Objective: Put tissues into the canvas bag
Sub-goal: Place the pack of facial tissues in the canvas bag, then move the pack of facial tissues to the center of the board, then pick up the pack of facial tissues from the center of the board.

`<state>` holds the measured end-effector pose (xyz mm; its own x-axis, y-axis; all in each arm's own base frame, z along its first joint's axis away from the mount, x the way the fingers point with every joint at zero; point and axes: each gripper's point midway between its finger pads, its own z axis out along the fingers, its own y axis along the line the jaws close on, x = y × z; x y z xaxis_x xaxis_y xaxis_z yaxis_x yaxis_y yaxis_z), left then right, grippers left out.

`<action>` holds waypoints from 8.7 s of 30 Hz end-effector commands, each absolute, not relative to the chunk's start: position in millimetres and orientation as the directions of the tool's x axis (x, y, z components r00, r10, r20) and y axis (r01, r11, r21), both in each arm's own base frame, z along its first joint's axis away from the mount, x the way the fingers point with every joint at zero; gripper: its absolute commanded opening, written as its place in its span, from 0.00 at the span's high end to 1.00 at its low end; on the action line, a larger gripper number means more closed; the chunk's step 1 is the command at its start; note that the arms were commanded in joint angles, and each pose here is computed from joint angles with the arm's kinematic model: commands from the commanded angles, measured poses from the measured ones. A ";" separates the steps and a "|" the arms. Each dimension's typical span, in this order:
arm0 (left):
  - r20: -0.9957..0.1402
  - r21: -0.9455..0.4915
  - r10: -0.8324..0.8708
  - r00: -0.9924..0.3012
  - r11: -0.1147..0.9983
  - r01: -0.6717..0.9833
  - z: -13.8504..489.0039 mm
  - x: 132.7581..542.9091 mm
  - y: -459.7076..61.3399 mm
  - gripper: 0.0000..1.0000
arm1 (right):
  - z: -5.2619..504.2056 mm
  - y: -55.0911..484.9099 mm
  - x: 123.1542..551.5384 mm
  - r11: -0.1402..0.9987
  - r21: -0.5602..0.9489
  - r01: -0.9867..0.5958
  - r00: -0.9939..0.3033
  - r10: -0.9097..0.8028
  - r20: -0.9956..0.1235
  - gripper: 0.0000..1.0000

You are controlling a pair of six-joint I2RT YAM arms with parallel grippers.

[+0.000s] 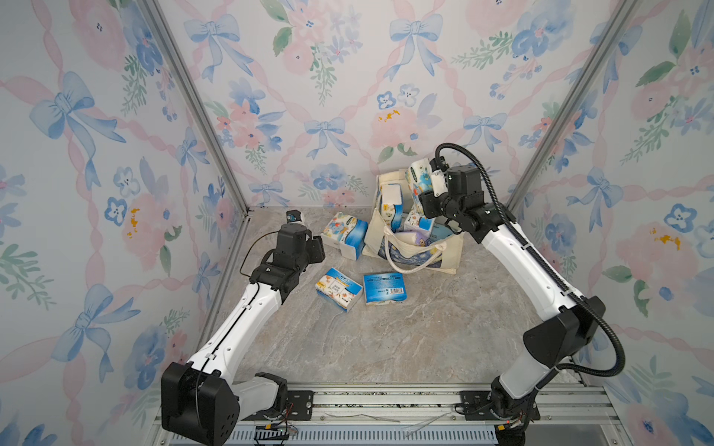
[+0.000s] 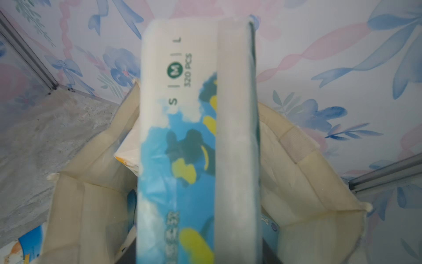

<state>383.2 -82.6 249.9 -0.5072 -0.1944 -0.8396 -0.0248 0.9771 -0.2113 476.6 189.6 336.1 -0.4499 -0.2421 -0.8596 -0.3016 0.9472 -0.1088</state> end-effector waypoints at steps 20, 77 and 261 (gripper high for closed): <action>-0.839 -0.176 -0.169 -0.517 0.984 -0.037 248.1 388.0 -79.0 0.38 | 252.9 221.9 529.7 0.959 0.024 -0.283 -0.685 -0.185 -0.705 0.48; -0.751 -0.143 -0.157 -0.641 0.987 -0.075 192.6 463.5 -100.1 0.38 | 394.8 193.8 395.3 0.825 0.180 -0.536 -0.360 -0.031 -0.932 0.20; -0.920 -0.188 -0.155 -0.361 0.980 0.057 286.1 352.2 -90.8 0.51 | 358.6 370.3 350.9 0.689 0.031 -0.724 -0.322 -0.298 -0.899 0.44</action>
<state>350.2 -96.9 278.2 -0.3736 -0.1508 -0.9152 0.0810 0.9776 -0.1942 361.0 379.2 298.3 -0.4220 -0.4038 -0.8117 -0.6929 0.7210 0.0016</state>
